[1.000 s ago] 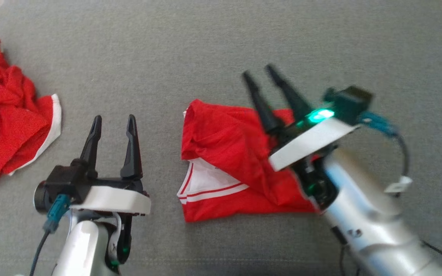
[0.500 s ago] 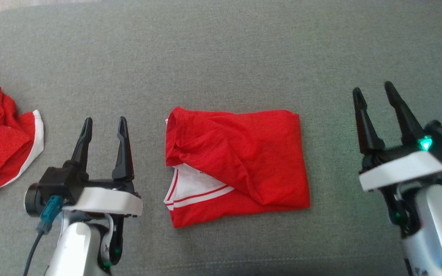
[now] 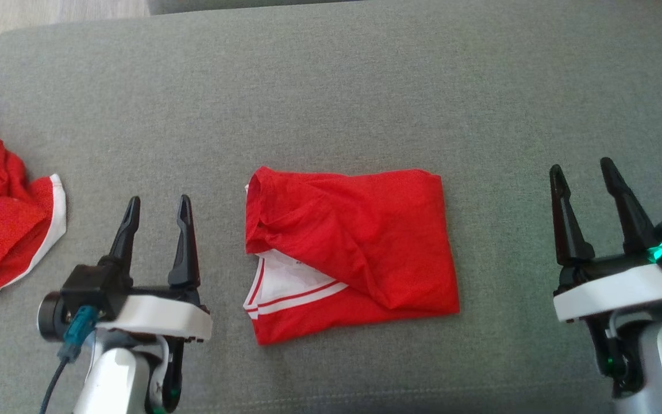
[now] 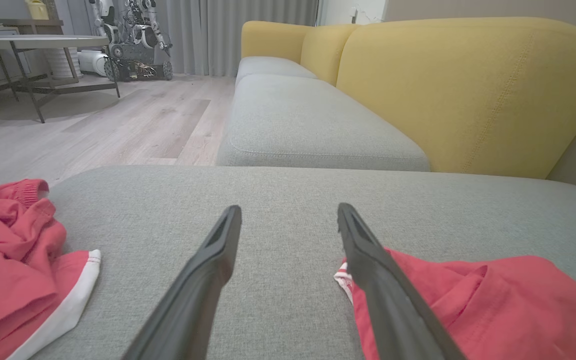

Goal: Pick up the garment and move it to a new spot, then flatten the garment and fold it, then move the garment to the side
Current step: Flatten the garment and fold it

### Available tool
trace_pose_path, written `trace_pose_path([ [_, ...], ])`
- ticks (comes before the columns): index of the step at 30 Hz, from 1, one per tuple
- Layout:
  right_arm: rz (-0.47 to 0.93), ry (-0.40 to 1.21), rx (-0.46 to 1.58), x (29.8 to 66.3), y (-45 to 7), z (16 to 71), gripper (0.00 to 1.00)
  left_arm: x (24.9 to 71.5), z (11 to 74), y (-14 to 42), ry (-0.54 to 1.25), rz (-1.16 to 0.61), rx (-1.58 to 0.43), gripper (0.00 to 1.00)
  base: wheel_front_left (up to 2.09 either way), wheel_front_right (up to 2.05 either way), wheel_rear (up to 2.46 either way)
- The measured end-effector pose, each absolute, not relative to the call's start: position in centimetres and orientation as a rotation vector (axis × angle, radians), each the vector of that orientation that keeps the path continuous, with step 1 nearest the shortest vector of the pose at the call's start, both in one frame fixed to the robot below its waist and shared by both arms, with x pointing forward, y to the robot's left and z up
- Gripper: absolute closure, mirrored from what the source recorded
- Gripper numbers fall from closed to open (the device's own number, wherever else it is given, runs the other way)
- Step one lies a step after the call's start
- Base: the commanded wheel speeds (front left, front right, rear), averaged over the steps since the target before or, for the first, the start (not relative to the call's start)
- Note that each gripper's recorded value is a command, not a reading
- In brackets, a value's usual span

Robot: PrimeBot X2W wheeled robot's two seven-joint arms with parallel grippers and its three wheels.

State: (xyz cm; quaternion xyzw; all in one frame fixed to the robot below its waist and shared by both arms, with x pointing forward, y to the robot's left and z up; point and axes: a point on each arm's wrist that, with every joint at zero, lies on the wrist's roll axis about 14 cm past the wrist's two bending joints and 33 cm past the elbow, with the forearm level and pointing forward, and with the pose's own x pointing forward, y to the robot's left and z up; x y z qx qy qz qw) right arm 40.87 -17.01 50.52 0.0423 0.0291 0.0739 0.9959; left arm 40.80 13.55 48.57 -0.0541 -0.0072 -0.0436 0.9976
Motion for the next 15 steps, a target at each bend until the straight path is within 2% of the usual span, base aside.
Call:
trace_pose_path([
  [11, 0.158, 0.056, 0.086, 40.9, -16.7, 50.8, 0.00, 40.6, 48.7, 13.7, -0.014, -0.085, -0.099, 0.00, 0.00, 0.00, 0.00],
  [12, 0.161, 0.069, 0.087, 40.9, -16.5, 50.6, 0.33, 40.6, 48.7, 13.7, -0.013, -0.086, -0.099, 0.00, 0.00, 0.00, 0.00],
  [13, 0.167, 0.076, 0.090, 41.0, -16.3, 50.4, 0.85, 40.5, 48.7, 13.6, -0.012, -0.087, -0.099, 0.00, 0.00, 0.00, 0.00],
  [14, 0.175, 0.088, 0.091, 41.0, -16.0, 50.1, 1.00, 40.5, 48.6, 13.6, -0.010, -0.088, -0.099, 0.00, 0.00, 0.00, 0.00],
  [15, 0.187, 0.105, 0.091, 41.0, -15.6, 49.6, 1.00, 40.5, 48.6, 13.6, -0.009, -0.088, -0.099, 0.00, 0.00, 0.00, 0.00],
])
